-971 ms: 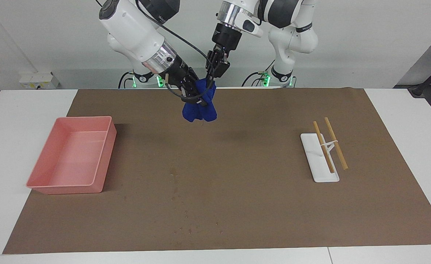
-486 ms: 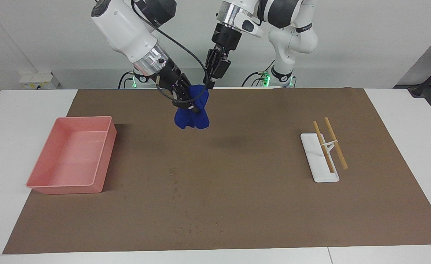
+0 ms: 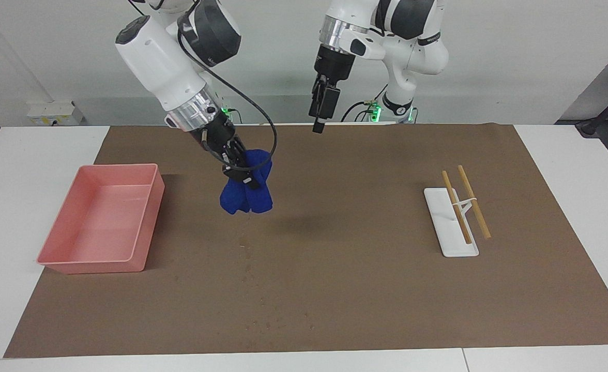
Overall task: Wipe water with towel using both arms
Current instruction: 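Pull the cloth away with the right gripper while the left gripper retracts, then carry the blue cloth with the right gripper toward the pink bin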
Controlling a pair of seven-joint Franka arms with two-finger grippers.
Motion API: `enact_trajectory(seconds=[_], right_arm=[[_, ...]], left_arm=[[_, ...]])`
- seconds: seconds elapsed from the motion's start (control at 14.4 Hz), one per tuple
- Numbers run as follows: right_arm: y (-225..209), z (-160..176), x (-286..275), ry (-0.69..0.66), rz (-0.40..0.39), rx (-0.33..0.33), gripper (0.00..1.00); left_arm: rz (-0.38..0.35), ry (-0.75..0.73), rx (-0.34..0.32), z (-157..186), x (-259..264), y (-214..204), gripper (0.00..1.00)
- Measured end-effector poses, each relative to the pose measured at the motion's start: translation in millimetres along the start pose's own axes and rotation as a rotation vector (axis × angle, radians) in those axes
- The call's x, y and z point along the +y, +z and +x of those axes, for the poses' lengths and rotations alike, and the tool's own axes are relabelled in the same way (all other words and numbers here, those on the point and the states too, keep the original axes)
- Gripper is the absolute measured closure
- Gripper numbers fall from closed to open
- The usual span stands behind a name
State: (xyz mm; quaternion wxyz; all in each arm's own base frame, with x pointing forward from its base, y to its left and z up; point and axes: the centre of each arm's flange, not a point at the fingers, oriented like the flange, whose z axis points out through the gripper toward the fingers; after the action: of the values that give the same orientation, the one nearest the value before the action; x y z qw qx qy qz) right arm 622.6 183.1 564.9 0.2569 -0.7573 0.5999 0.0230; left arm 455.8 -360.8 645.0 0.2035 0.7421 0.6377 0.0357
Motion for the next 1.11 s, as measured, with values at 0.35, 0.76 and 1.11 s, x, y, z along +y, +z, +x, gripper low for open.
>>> enact_trajectory(seconds=[0.35, 0.76, 1.11], right_arm=[[80.4, 52.4, -27.7, -0.211, 0.067, 0.109, 0.76], [157.3, 75.7, -52.0, -0.359, 0.18, 0.165, 0.76], [222.3, 77.0, -48.1, -0.47, 0.222, 0.175, 0.76]], left_arm=[[0.193, 0.32, 0.093, 99.9, 18.1, 3.9, 0.0], [0.409, 0.74, 0.038, 162.8, 7.4, -7.2, 0.0], [0.447, 1.066, -0.045, 234.9, 16.4, -19.7, 0.0]])
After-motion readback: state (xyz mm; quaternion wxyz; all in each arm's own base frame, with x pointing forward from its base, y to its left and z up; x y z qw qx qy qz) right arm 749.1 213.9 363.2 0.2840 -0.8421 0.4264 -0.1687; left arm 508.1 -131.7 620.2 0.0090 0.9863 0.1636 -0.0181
